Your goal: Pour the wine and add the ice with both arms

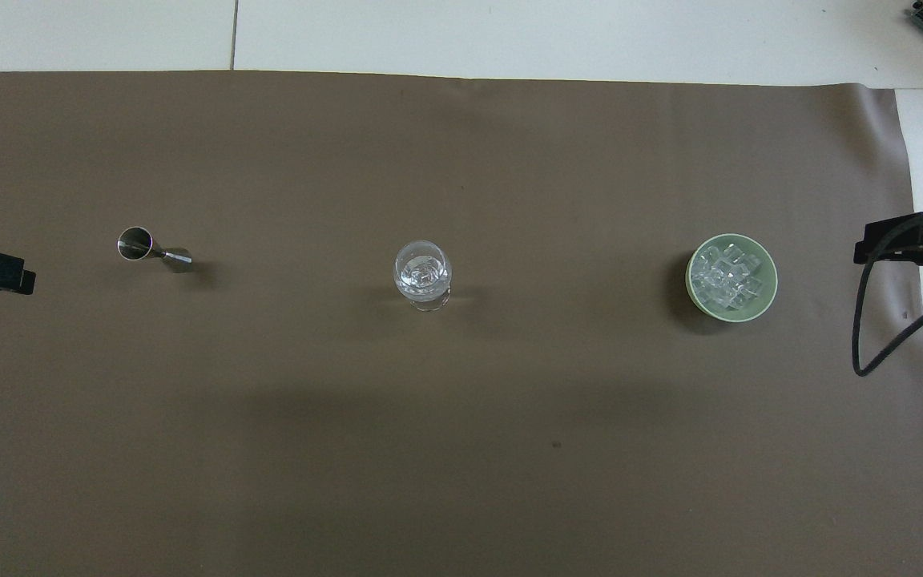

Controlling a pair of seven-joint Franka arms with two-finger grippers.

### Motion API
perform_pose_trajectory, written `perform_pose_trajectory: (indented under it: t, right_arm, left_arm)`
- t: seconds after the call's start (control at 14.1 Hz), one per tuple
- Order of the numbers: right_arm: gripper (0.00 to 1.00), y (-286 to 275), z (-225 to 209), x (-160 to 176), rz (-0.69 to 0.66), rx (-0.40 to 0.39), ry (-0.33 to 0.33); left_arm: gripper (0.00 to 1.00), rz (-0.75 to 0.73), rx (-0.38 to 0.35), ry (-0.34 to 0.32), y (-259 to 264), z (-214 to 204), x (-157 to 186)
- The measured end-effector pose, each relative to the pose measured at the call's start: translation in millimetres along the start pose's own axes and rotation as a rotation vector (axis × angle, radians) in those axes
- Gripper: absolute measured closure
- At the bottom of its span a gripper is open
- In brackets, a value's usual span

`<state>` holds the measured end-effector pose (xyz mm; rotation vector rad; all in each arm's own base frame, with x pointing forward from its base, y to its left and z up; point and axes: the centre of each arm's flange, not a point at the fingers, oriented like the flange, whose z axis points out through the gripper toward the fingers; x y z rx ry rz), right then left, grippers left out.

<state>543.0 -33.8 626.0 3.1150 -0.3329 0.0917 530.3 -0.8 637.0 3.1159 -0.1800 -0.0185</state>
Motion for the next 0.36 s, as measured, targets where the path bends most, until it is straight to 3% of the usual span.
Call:
perform_pose_trajectory:
  t: [0.36]
  right_arm:
    - [0.0, -2.0, 0.2, -0.5, -0.004, 0.0, -0.002]
  left_arm:
    - [0.0, 0.0, -0.001, -0.005, 0.0, 1.9, -0.3]
